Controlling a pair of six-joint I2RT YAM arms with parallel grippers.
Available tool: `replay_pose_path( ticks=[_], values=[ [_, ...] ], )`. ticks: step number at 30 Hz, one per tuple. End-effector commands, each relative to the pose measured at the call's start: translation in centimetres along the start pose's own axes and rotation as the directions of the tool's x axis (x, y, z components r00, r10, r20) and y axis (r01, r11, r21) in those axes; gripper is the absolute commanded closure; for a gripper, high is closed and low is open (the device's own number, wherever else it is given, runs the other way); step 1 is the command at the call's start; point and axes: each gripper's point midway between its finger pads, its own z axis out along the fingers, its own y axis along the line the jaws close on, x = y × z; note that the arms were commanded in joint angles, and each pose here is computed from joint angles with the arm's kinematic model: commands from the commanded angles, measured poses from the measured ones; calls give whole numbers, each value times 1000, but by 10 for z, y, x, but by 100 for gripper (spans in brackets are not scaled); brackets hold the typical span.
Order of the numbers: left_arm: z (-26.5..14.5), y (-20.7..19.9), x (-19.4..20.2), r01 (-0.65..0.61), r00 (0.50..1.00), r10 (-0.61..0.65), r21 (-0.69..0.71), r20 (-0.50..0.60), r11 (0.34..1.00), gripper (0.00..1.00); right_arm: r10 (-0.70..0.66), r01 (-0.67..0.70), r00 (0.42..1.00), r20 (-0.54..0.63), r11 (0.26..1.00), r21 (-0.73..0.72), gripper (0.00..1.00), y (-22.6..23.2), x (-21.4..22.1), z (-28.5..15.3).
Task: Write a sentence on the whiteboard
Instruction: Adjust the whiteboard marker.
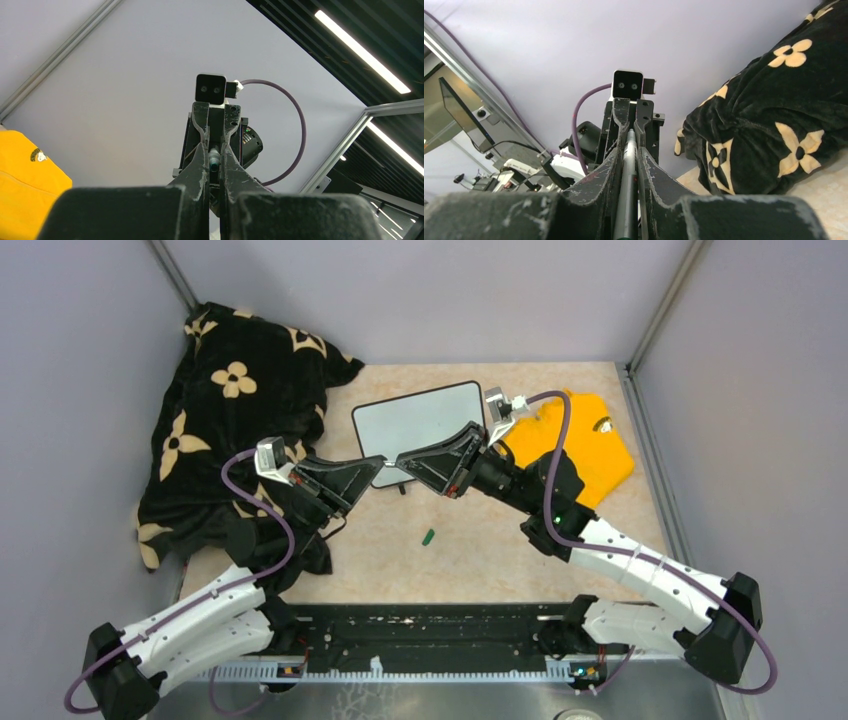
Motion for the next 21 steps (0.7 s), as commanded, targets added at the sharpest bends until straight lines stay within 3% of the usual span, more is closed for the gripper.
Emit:
replay_pose_path(
  ticks=[1,10,21],
  values=[
    [5,-11,-6,-9,1000,9,30,9,1000,100,-30,35,997,73,997,-75,85,28,-27,5],
    [5,-8,-3,-15,1000,15,15,-10,1000,100,-26,30,998,58,997,-68,87,26,-24,4],
    [6,-7,-3,-24,1000,24,1,-12,1000,100,-31,34,999,42,997,-72,81,28,-22,2]
  ],
)
